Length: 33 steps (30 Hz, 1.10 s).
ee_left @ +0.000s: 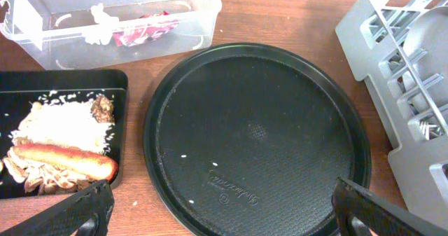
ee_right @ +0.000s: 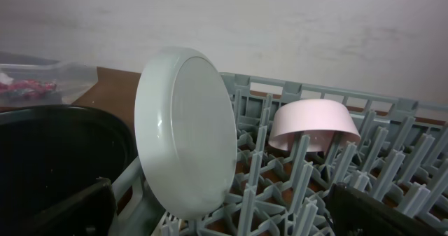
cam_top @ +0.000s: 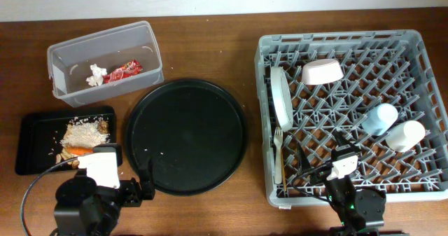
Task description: Sort waste into correct bins and load items into the dishwasher rack
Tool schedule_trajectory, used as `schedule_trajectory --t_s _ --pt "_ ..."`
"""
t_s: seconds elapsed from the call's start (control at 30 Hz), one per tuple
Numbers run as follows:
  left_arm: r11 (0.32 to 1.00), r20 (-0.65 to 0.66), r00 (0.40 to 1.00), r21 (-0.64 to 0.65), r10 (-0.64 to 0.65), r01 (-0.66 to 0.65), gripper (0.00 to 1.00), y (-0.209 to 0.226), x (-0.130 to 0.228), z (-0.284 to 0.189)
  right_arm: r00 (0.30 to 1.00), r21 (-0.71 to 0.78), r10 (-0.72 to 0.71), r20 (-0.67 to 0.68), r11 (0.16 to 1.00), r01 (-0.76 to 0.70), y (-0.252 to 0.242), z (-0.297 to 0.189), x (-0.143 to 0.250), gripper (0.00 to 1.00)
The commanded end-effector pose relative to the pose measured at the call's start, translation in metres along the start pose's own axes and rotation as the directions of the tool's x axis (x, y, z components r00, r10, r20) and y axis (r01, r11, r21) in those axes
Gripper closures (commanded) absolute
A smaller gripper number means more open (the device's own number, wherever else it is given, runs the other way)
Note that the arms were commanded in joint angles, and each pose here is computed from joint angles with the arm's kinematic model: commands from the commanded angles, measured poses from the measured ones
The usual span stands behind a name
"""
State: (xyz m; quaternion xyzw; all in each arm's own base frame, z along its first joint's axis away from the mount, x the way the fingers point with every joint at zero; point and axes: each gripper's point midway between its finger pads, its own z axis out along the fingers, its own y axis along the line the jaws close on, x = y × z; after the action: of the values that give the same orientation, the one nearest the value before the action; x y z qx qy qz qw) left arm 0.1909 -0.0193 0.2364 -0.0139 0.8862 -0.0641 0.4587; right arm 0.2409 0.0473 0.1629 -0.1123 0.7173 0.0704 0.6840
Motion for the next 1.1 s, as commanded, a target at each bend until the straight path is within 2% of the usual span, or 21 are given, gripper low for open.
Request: schedule_trajectory --t_s 0.0,0.1,0.17,0.33,0.4,0.5,0.57,0.6,0.67,1.07 --pt "1.000 0.004 1.000 -0.013 -0.011 0.011 0.01 0.002 0.000 0.000 1.000 -0.026 -0.006 0.001 1.000 0.006 0.005 0.000 0.001 0.01" --pt "0.995 0.031 0.999 -0.096 -0.009 0.012 0.01 0.017 0.002 -0.003 1.000 -0.026 -0.006 0.001 1.000 0.006 0.005 0.000 0.001 0.01" --pt "0.995 0.052 0.999 -0.104 -0.008 0.013 0.01 0.021 0.014 0.002 1.000 -0.026 -0.006 0.001 1.000 0.006 0.005 0.000 0.001 0.01" --pt "0.998 0.253 0.967 -0.067 0.003 0.014 0.01 0.023 0.028 0.041 1.000 -0.026 -0.006 0.001 1.000 0.006 0.005 0.000 0.001 0.01" --pt "0.999 0.368 0.930 -0.053 0.008 0.012 0.01 0.024 0.024 0.055 1.000 -0.026 -0.006 0.000 1.000 0.006 0.005 0.000 0.001 0.01" --pt "0.999 0.543 0.840 -0.036 0.012 0.009 0.01 0.024 0.007 0.062 1.000 -0.026 -0.006 0.000 1.000 0.006 0.005 0.000 0.002 0.01" --pt "1.000 0.601 0.799 -0.030 0.013 0.006 0.01 0.024 0.005 0.068 1.000 -0.026 -0.006 0.000 1.000 0.006 0.005 0.000 0.001 0.01" --pt "1.000 0.592 0.806 -0.031 0.013 0.007 0.01 0.026 0.013 0.077 1.000 -0.026 -0.006 0.000 1.000 0.006 0.005 0.000 0.001 0.01" --pt "0.998 0.514 0.858 -0.057 0.011 0.020 0.01 0.032 0.032 0.088 1.000 -0.026 -0.006 0.000 1.000 0.006 0.005 0.000 0.001 0.01" --pt "0.998 0.516 0.857 -0.052 0.012 0.018 0.01 0.031 0.031 0.088 1.000 -0.026 -0.006 0.000 1.000 0.006 0.005 0.000 0.001 0.01"
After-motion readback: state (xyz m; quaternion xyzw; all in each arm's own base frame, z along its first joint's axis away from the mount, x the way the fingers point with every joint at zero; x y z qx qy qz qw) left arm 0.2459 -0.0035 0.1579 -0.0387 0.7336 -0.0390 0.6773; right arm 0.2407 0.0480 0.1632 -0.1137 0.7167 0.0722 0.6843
